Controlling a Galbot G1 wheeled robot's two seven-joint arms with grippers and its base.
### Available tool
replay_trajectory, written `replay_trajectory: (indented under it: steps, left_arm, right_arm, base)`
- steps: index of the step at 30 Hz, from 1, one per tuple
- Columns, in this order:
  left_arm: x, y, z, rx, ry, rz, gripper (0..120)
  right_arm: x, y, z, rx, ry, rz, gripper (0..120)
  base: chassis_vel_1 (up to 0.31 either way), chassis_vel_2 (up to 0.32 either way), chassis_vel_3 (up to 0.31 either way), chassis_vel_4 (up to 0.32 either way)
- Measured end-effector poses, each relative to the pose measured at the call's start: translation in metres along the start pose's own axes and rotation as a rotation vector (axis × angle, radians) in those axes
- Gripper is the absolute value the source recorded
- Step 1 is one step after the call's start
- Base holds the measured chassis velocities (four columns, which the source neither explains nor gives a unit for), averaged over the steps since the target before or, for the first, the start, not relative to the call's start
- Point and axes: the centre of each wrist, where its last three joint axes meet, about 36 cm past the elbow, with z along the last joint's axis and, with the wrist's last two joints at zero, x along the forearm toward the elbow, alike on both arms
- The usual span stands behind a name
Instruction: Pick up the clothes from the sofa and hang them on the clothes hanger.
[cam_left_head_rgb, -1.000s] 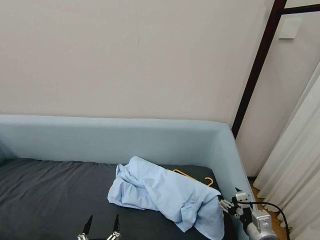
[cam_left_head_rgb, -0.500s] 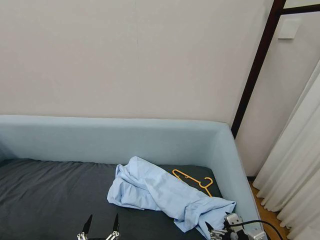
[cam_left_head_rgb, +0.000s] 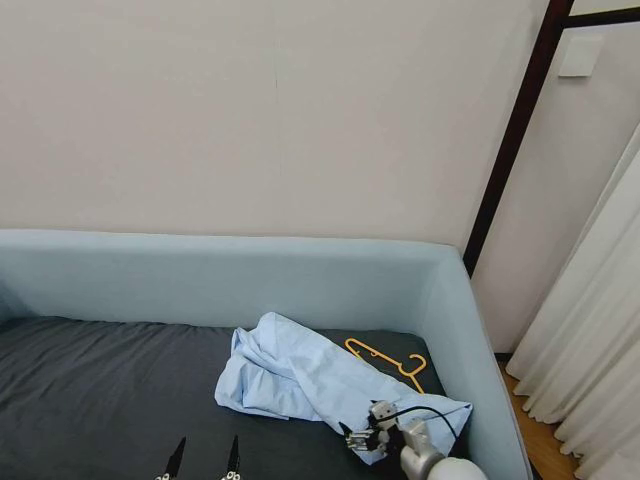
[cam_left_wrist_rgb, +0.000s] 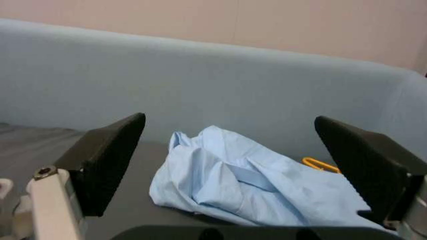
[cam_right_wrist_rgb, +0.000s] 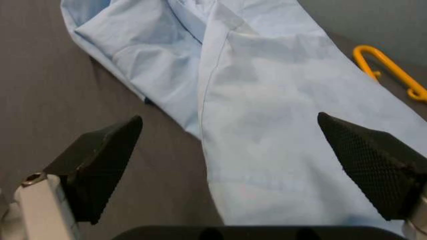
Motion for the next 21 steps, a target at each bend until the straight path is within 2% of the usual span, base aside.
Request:
replay_trajectory:
  steps: [5,10,12,15,17,21]
  left_arm:
    - [0.003,0.001,0.000,-0.007,0.004,0.002,100]
    - [0.003,0.000,0.001,-0.004,0.003,-0.005,100]
    - [0.003,0.000,0.001,-0.005,0.002,-0.008,100]
    - [0.003,0.002,0.002,-0.004,-0.004,-0.013,100]
    - [0.002,0.002,0.002,-0.002,-0.008,-0.015,100]
    - [0.002,0.004,0.002,0.006,-0.014,-0.022,100]
  right_arm:
    - [-0.039,-0.009,0.000,0.082,-0.004,-0.002,100]
    - [-0.060,-0.006,0.012,0.176,0.013,-0.026,100]
    - [-0.067,-0.001,0.020,0.186,0.029,-0.034,94]
    - [-0.074,0.003,0.034,0.193,0.051,-0.020,80]
    - [-0.076,0.000,0.036,0.190,0.047,-0.013,77]
    - [-0.074,-0.015,0.038,0.177,0.031,0.009,58]
  base:
    - [0.000,0.000,0.000,0.000]
    - [0.000,0.000,0.000,0.000]
    - [0.000,0.000,0.000,0.000]
    - [0.000,0.000,0.000,0.000]
    - [0.000,0.000,0.000,0.000]
    - [0.000,0.000,0.000,0.000]
